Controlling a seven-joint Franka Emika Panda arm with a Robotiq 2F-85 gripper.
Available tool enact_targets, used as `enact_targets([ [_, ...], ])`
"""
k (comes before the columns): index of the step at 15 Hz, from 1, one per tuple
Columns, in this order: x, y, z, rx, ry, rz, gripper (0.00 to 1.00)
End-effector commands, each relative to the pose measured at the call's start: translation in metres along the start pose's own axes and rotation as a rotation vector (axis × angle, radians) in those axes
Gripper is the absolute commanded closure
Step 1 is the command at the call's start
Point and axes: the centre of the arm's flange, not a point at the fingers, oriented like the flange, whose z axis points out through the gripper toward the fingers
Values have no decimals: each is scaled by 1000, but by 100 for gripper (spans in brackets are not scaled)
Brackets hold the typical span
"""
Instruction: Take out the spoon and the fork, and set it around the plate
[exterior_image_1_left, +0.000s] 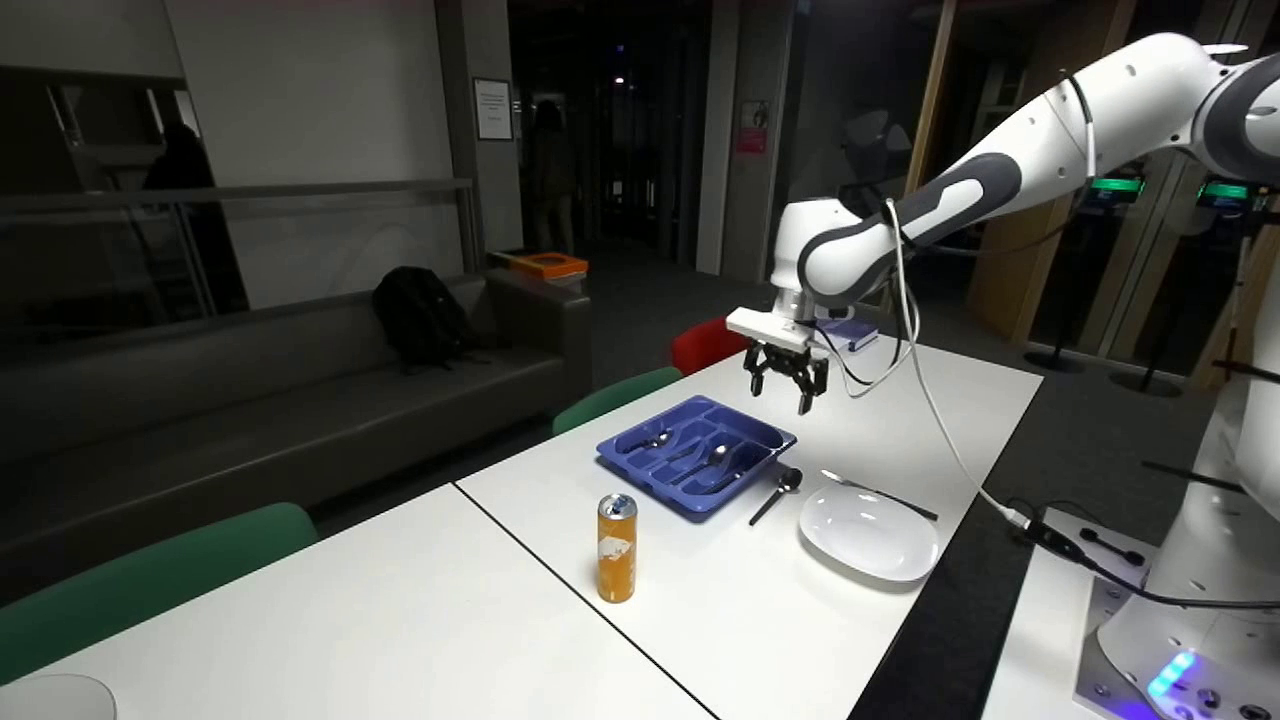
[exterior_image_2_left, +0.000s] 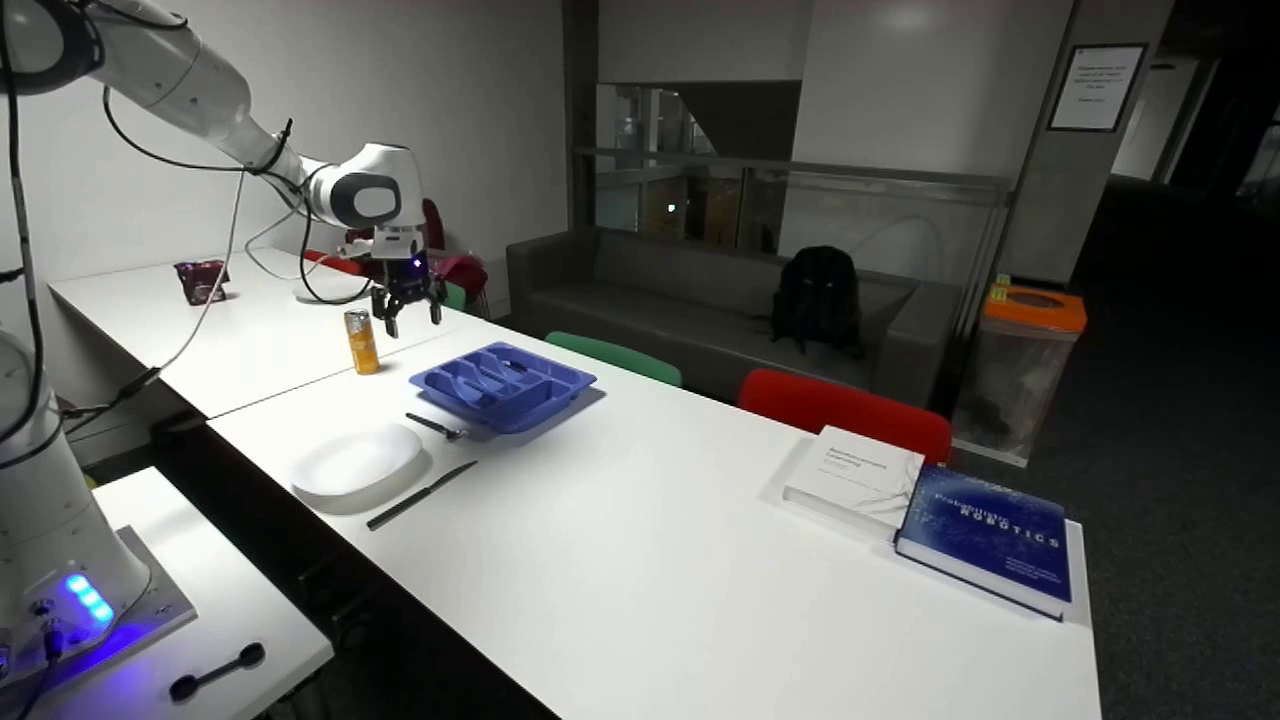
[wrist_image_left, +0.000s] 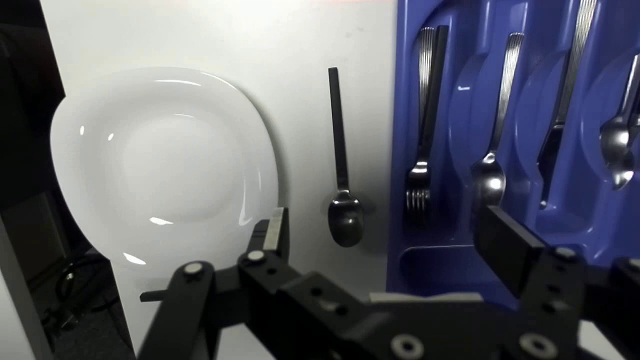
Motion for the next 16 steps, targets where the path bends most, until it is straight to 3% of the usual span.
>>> enact_targets([
  [1,-26,-54,-28,-40,23,-24,0],
  [4,-43,-78,-31,-73,3,-55,0],
  [9,-61,-106,1,-149,11,-86,0],
  [16,-65,-134,24,-197,33,-95,0],
])
